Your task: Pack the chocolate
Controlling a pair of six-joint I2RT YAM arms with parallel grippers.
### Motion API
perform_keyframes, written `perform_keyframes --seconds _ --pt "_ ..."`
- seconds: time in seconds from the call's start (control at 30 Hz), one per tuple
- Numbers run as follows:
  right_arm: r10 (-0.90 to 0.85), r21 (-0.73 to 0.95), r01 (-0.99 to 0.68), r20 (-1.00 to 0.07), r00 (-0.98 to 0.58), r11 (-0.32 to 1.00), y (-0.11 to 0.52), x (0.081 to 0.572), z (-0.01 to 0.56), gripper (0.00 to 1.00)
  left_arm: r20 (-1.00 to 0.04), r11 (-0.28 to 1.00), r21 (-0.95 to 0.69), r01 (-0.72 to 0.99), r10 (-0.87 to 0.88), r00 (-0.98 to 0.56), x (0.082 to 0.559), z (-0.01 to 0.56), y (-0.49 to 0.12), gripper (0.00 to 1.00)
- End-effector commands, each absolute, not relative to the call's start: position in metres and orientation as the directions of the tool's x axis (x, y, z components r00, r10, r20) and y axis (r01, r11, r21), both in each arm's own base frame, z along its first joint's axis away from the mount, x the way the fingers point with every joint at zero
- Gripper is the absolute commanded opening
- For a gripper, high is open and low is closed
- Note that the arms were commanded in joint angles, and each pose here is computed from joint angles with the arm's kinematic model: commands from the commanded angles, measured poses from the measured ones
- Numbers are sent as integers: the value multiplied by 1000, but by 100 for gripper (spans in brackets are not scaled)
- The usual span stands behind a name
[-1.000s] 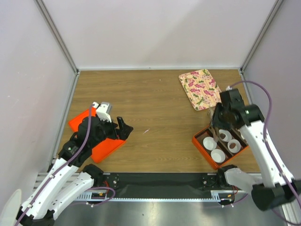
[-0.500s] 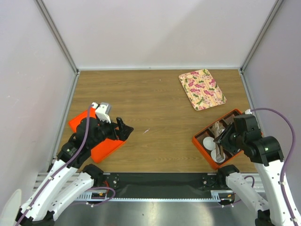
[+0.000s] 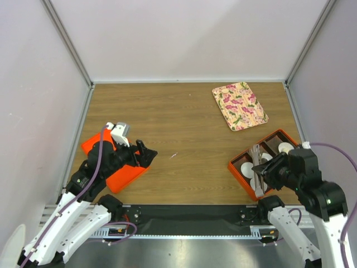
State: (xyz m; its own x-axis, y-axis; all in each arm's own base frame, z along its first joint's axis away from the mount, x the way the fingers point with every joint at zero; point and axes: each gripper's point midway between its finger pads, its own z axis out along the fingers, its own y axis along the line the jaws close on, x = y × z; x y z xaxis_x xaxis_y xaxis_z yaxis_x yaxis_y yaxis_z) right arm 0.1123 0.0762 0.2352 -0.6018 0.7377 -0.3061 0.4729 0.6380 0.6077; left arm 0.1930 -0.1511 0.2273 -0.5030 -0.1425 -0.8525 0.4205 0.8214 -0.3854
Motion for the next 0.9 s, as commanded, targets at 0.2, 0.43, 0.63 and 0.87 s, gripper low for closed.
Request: perform_keyframes --seconds 0.2,0.43,0.63,0.87 --pt "757 464 600 -348 -553 652 44 92 217 19 -880 779 -388 493 -154 -450 192 251 -161 100" --pt "660 171 652 -380 -648 739 23 114 189 15 -879 771 -393 501 -156 -451 190 250 -162 99" --pt "629 41 654 -324 -707 755 22 118 171 15 -879 767 -395 505 -155 -451 189 250 -163 100" --pt "586 20 593 -186 -789 805 36 102 153 11 -884 779 -385 496 -157 -439 189 254 -159 100"
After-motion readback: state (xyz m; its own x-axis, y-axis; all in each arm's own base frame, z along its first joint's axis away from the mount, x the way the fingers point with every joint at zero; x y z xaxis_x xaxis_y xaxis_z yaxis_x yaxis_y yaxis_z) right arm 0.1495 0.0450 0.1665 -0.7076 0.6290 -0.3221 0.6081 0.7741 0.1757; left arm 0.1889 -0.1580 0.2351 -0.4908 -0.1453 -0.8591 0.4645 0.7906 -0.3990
